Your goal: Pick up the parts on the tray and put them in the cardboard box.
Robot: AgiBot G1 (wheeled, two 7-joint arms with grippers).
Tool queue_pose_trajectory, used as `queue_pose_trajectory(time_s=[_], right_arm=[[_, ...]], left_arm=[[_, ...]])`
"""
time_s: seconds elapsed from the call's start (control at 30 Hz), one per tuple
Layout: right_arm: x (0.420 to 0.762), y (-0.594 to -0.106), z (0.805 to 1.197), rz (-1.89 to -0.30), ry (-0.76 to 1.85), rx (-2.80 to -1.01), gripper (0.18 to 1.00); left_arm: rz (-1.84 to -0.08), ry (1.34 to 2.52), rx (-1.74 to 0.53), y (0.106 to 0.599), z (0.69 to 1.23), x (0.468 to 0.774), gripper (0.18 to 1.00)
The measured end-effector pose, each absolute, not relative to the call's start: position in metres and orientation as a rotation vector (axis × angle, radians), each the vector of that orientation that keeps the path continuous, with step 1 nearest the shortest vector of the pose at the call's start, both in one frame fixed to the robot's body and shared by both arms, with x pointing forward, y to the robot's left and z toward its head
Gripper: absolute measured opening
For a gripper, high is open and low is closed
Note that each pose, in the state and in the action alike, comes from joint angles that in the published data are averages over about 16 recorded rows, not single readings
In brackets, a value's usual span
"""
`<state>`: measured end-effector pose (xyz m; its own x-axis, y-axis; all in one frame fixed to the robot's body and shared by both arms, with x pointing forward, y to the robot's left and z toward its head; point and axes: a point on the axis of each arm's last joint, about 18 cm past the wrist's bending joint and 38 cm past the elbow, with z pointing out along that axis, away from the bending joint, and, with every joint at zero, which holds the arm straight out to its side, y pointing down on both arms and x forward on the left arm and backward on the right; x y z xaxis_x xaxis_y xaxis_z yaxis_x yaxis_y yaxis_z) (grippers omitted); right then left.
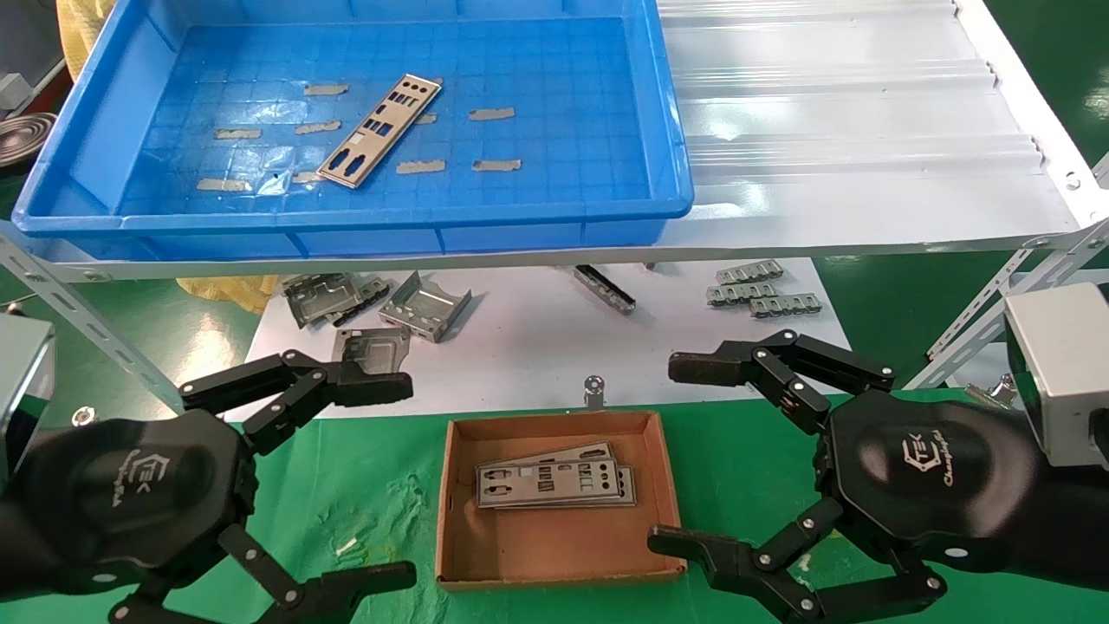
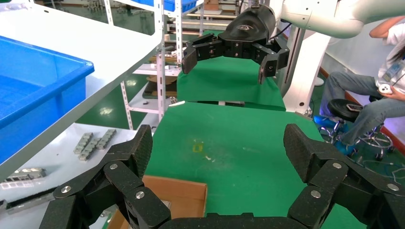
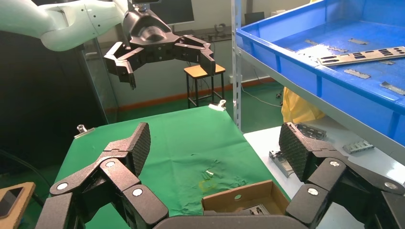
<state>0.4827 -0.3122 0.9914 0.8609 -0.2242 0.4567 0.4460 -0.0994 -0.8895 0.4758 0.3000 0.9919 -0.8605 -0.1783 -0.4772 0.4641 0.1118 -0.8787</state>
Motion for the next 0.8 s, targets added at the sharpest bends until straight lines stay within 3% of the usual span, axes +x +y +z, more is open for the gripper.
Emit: queue_pose_trajectory(time_s=[0.8], right_arm=[[0.4827, -0.3122, 0.9914, -0.568, -0.179, -1.574, 0.973]], left_arm=[[-1.799, 1.924, 0.277, 0.3000, 0.9919, 0.4758, 1.001]])
